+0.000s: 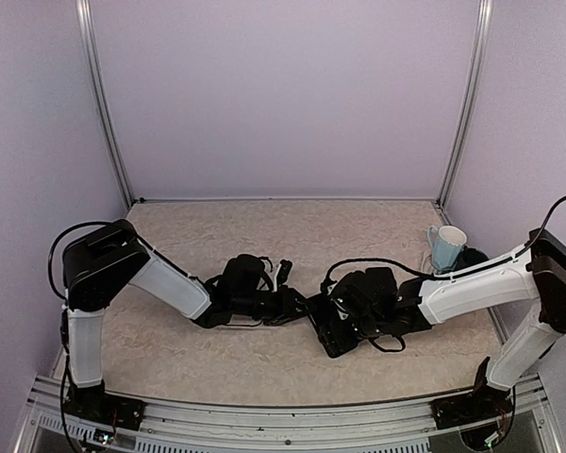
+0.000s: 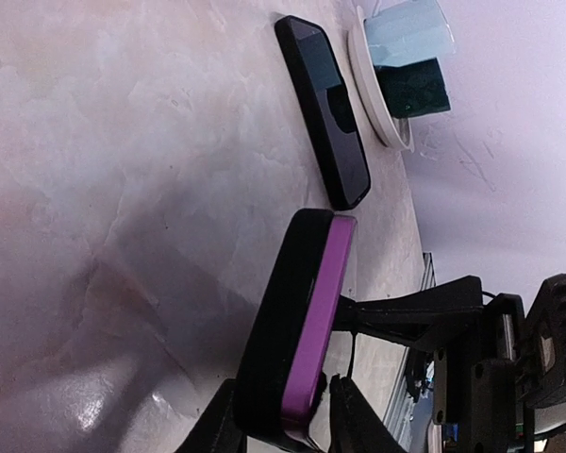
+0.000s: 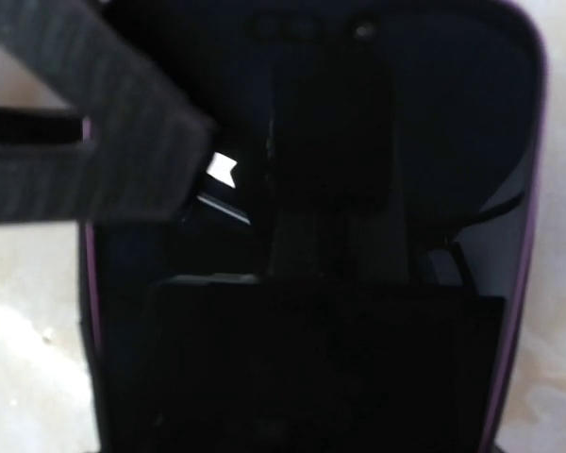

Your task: Put the phone into the phone case

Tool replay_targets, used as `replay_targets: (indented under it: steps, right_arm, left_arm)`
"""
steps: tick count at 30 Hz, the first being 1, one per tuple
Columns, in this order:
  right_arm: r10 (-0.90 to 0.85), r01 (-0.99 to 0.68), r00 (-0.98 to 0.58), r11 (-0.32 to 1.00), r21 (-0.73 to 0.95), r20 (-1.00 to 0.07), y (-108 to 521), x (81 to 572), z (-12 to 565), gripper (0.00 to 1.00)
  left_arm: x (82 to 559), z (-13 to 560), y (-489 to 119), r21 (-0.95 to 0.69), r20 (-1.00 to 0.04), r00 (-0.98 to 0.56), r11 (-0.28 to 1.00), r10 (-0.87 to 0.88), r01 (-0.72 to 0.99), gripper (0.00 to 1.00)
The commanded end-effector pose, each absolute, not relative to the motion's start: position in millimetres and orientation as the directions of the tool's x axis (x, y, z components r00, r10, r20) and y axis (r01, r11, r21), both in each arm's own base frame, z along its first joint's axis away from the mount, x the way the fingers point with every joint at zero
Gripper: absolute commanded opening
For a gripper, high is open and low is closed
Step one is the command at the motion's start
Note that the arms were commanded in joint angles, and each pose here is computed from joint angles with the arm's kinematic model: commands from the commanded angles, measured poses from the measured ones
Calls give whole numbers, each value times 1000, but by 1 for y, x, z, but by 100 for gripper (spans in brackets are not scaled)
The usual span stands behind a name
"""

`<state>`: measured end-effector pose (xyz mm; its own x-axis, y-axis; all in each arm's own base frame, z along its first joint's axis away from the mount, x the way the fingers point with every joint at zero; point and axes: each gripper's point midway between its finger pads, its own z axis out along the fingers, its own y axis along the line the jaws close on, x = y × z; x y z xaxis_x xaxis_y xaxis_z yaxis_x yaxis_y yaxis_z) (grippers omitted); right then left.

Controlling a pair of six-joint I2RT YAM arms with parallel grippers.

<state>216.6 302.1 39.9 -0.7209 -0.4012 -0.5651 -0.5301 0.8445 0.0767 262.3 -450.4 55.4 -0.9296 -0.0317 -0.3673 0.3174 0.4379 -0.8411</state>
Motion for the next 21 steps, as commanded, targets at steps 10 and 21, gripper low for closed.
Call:
replay_targets:
  steps: [10,21]
  right_arm:
    - [-347,-565,-666,812,143,-661,319,225,66,37]
    - [-355,-603,-650,779,171,-672,322,220,75,66]
  left_arm:
    - [251,70,-482,-862,-433,-901,286,11,418,40]
    - [249,57,-475,-853,-434,-901,312,23,418,0]
